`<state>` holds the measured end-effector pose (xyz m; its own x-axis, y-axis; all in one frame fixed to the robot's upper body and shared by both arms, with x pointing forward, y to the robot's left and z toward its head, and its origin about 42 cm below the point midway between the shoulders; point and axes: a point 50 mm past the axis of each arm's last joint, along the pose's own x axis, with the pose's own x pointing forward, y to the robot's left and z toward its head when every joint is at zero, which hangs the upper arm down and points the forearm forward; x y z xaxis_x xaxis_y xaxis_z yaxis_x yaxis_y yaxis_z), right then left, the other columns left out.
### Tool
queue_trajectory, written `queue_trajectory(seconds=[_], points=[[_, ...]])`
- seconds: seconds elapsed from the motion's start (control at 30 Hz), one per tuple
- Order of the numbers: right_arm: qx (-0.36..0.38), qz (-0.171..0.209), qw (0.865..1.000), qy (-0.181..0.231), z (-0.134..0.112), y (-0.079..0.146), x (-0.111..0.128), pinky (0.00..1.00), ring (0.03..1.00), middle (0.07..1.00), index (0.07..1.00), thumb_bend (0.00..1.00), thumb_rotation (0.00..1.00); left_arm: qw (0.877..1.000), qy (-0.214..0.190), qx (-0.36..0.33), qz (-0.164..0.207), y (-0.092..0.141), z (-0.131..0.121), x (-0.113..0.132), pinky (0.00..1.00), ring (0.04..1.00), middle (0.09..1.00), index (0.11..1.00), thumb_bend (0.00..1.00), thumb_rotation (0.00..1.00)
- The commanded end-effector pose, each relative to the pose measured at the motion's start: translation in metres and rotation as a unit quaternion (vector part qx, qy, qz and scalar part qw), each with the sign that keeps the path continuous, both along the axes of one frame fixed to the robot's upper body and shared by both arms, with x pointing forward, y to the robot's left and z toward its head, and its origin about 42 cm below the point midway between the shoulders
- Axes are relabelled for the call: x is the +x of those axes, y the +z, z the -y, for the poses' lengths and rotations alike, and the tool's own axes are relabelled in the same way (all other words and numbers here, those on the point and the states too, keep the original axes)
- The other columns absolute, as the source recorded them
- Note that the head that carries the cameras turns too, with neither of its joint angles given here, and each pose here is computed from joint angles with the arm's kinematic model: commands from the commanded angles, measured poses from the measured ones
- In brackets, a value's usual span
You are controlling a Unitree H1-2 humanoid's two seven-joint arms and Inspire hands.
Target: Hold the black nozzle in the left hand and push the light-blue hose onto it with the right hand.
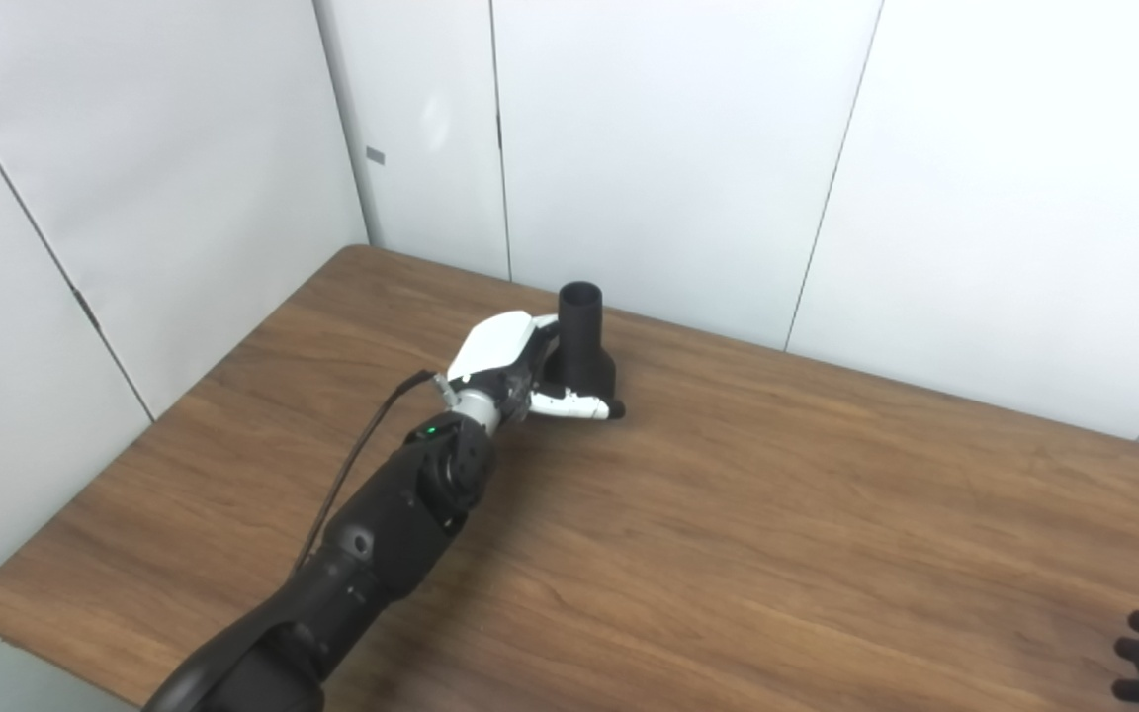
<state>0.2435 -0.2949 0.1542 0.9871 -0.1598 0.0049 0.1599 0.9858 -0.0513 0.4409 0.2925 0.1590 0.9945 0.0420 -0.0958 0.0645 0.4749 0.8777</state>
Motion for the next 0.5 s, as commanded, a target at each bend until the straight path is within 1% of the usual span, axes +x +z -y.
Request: queue_trajectory(seconds=[0.0, 0.17, 0.3, 0.4, 0.47], points=[[-0.016, 0.046, 0.999, 0.008, 0.002, 0.018, 0.002, 0.48, 0.633, 0.665, 0.615, 0.34, 0.28, 0.99, -0.028, -0.023, -0.134, -0.061, 0.018, -0.022, 0.82, 0.915, 0.922, 0.87, 1.0, 0.5], [-0.023, 0.044, 0.999, 0.008, 0.003, 0.017, 0.001, 0.48, 0.632, 0.667, 0.617, 0.34, 0.29, 0.99, -0.024, -0.011, -0.14, -0.064, 0.021, -0.022, 0.84, 0.93, 0.937, 0.885, 1.0, 0.49], [-0.013, 0.044, 0.999, 0.006, 0.002, 0.017, 0.0, 0.48, 0.634, 0.669, 0.618, 0.35, 0.28, 0.99, -0.017, 0.006, -0.141, -0.068, 0.022, -0.022, 0.82, 0.921, 0.936, 0.89, 1.0, 0.52], [-0.014, 0.044, 0.999, 0.006, 0.002, 0.017, -0.001, 0.48, 0.626, 0.662, 0.613, 0.35, 0.27, 0.99, -0.01, 0.005, -0.141, -0.07, 0.022, -0.021, 0.81, 0.91, 0.926, 0.888, 1.0, 0.48], [-0.005, 0.042, 0.999, 0.005, 0.001, 0.018, -0.001, 0.48, 0.627, 0.661, 0.613, 0.36, 0.27, 0.99, -0.008, 0.006, -0.14, -0.073, 0.021, -0.021, 0.78, 0.876, 0.893, 0.873, 1.0, 0.46]])
